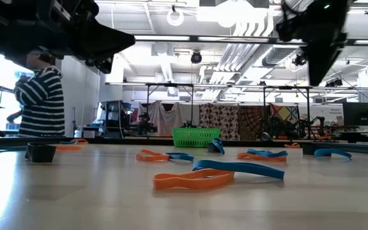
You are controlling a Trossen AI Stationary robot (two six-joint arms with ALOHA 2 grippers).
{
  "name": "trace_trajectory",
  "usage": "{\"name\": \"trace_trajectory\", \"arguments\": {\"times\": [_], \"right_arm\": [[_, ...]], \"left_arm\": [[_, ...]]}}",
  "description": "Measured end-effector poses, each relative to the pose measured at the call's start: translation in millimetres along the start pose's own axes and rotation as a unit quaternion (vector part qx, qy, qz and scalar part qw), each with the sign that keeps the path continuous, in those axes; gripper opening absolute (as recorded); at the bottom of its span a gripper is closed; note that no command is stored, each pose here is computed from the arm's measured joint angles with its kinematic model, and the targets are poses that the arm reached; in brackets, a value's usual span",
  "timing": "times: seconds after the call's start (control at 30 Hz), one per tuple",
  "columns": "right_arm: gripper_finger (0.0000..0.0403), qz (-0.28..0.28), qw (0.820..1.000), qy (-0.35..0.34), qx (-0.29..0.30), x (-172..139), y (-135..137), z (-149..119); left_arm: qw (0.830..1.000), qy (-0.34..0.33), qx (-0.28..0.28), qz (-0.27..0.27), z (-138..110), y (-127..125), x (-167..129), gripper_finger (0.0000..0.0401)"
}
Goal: Sort rubber bands into baskets
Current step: Put the black rubber band into the green bin
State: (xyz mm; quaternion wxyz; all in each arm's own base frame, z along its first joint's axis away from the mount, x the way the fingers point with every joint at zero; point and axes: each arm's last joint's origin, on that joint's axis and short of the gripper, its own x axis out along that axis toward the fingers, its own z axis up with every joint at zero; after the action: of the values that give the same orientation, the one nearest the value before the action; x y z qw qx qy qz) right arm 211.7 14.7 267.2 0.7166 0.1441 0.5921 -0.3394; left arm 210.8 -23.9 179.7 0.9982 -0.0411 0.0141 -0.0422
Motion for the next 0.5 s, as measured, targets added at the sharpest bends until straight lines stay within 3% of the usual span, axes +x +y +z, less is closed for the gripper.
{"name": "trace_trajectory", "arguments": {"times": [0.27,0.5], "right_arm": [[0.0149,0.021,1.000,0.015,0.006,17,-27,32],[0.0194,0.031,0.998,0.046,0.017,65,-37,25]], "left_arm": [[1.000,0.013,0.000,0.001,-3,0,0,0.0000],[1.000,0.016,0.001,0.002,-3,0,0,0.0000]]}}
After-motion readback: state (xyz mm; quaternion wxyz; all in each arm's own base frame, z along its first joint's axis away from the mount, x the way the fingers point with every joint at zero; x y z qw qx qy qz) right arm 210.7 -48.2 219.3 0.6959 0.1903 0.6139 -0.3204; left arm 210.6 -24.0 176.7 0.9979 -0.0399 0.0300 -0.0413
